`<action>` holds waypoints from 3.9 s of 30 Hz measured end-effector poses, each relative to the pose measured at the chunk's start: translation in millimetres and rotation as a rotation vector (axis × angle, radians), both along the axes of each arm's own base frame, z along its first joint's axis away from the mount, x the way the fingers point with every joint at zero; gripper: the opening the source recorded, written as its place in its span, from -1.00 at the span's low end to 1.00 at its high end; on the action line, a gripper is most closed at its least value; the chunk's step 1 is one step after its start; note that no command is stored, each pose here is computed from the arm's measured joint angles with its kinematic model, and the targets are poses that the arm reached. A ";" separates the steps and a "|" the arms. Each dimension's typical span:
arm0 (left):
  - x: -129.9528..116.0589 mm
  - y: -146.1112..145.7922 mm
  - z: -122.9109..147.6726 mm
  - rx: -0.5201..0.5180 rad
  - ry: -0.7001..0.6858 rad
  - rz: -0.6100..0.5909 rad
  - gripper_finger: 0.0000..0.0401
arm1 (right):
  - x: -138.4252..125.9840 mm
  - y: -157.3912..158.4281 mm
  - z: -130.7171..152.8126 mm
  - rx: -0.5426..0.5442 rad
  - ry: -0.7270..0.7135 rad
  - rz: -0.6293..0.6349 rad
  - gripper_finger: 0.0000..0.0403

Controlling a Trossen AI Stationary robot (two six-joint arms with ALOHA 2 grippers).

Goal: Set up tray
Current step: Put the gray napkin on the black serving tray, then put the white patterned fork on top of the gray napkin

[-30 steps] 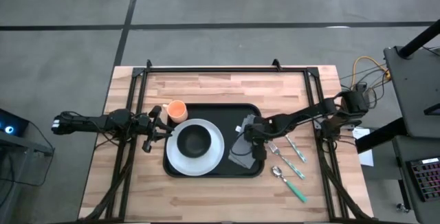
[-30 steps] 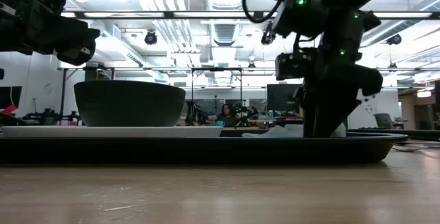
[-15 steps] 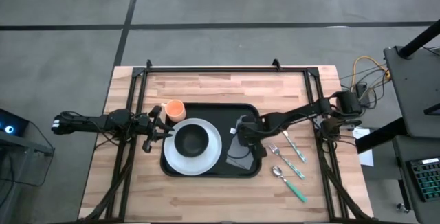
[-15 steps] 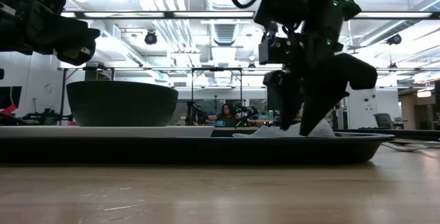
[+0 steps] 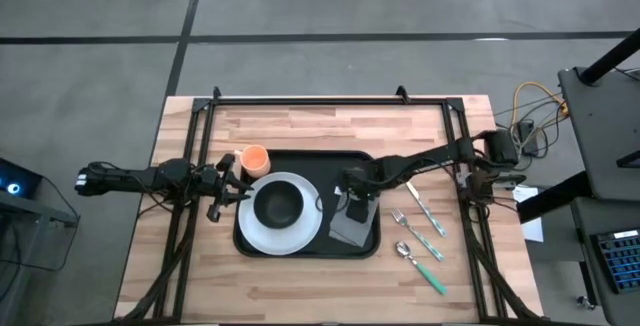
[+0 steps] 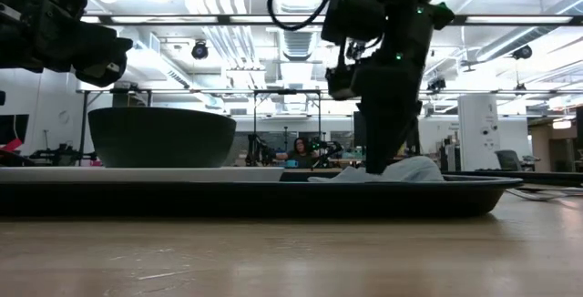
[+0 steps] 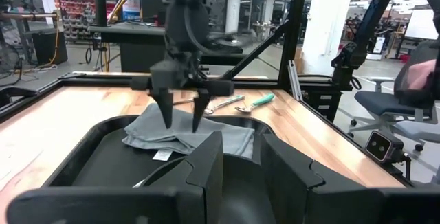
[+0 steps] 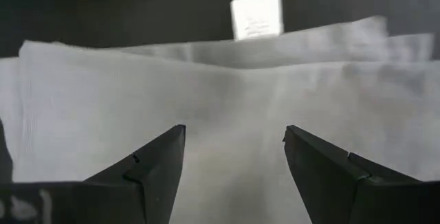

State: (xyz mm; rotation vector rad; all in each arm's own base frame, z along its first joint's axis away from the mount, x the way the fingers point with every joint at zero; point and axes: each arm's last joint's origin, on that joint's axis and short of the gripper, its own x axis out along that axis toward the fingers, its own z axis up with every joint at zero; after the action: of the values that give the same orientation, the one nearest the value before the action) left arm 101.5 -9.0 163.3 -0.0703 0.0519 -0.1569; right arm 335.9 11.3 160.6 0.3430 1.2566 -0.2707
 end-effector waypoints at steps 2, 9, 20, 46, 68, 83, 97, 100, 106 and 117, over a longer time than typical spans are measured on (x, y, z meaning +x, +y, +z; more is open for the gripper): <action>0.0 0.0 0.0 0.000 0.000 0.000 -0.60 | 4.2 3.3 -6.4 0.005 0.019 -0.011 0.18; 0.7 0.0 -1.0 0.001 0.012 0.000 -0.60 | 20.5 8.3 -26.7 -0.027 0.116 0.095 0.17; 0.7 0.0 -1.0 0.001 0.012 0.000 -0.60 | 39.9 11.3 -18.6 -0.102 0.097 0.431 0.09; 0.8 0.0 -1.1 0.001 0.013 0.000 -0.60 | 38.4 13.0 -4.8 -0.103 0.057 0.388 0.09; 0.8 -0.1 -1.1 0.001 0.013 0.000 -0.60 | 48.9 27.9 7.7 -0.070 -0.038 0.436 0.09; 0.8 0.0 -1.0 0.001 0.013 0.000 -0.60 | 47.8 27.6 -18.1 -0.057 0.004 0.452 0.09; 0.8 0.0 -1.0 0.001 0.012 0.001 -0.60 | 49.7 28.6 -8.8 -0.035 -0.035 0.460 0.09; 0.8 -0.1 -1.0 0.001 0.012 0.000 -0.60 | 49.1 28.7 -0.2 -0.037 -0.059 0.459 0.09; 0.8 0.0 -1.1 0.001 0.013 0.000 -0.60 | 40.2 27.6 10.0 -0.019 -0.017 0.409 0.09; 1.5 -0.1 -2.2 0.002 0.026 0.000 -0.60 | 22.0 28.3 27.7 0.021 0.054 0.268 0.09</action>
State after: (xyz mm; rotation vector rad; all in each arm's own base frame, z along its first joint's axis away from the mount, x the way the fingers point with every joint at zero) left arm 103.0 -9.1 161.1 -0.0706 0.0782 -0.1558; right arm 357.9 39.5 188.3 0.1834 1.3426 -0.0377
